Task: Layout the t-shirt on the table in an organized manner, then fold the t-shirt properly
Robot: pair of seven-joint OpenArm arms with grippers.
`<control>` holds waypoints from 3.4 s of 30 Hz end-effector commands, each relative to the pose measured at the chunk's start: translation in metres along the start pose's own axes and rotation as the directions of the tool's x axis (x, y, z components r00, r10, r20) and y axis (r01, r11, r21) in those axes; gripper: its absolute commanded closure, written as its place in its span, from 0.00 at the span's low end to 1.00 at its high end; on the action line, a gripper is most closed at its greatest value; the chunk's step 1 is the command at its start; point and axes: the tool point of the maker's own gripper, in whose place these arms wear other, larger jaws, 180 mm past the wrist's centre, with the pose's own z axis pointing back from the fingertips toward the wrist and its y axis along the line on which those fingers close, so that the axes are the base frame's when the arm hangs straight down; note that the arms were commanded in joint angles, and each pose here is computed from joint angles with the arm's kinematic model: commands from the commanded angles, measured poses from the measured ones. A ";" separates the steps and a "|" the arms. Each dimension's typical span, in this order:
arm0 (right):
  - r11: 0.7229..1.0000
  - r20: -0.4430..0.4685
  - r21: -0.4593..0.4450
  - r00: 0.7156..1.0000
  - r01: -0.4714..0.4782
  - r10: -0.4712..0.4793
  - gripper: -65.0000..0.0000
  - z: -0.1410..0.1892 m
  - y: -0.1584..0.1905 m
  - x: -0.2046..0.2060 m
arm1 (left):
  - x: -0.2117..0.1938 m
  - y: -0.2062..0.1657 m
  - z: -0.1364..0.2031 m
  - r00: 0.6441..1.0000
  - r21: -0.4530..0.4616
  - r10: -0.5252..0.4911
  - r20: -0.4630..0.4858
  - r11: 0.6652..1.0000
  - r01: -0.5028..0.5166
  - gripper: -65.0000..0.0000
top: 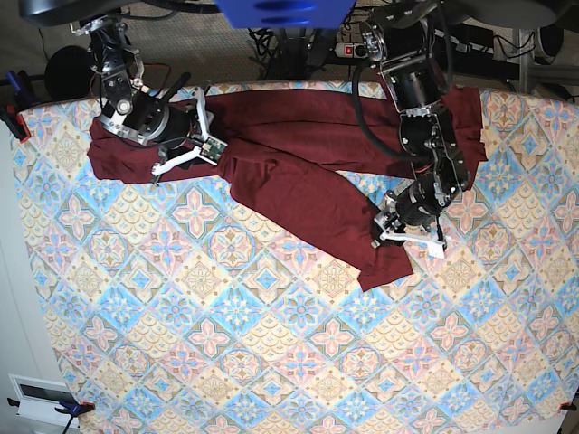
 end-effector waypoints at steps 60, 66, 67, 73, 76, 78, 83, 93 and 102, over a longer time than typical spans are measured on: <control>1.000 0.032 -0.019 0.999 -0.007 0.007 0.75 0.003 -0.009 0.008 | 0.008 0.043 0.191 0.968 -0.087 -0.009 0.252 0.996 0.032 1.00; 1.000 0.031 -0.019 1.000 -0.006 0.006 0.75 0.003 -0.009 0.008 | 0.022 0.058 0.216 0.962 -0.107 0.035 0.272 0.994 -0.006 1.00; 1.000 0.032 -0.019 0.999 -0.005 0.005 0.75 0.003 -0.008 0.008 | 0.021 0.057 0.218 0.964 -0.119 0.040 0.262 0.993 -0.009 1.00; 1.000 0.033 -0.017 0.999 -0.003 0.004 0.76 0.003 -0.007 0.008 | 0.018 0.064 0.222 0.972 -0.110 0.030 0.234 0.994 -0.004 1.00; 1.000 0.032 -0.014 0.999 -0.002 0.003 0.76 0.003 -0.006 0.008 | 0.014 0.072 0.219 0.977 -0.055 -0.014 0.215 0.998 0.027 1.00; 1.000 0.033 -0.013 0.999 -0.004 0.004 0.76 0.003 -0.005 0.008 | 0.007 0.081 0.215 0.985 -0.007 -0.042 0.168 0.999 0.044 1.00; 1.000 0.035 -0.013 0.999 -0.005 0.005 0.76 0.003 -0.005 0.009 | 0.000 0.084 0.206 0.991 0.053 -0.104 0.090 0.994 0.099 0.97; 1.000 0.036 -0.014 0.999 -0.005 0.006 0.76 0.003 -0.005 0.009 | -0.019 0.096 0.201 0.966 0.131 -0.246 -0.080 0.958 0.255 0.60; 1.000 0.036 -0.014 0.999 -0.005 0.006 0.76 0.003 -0.005 0.009 | 0.038 0.118 0.238 0.976 0.191 -0.197 0.092 0.965 0.177 0.50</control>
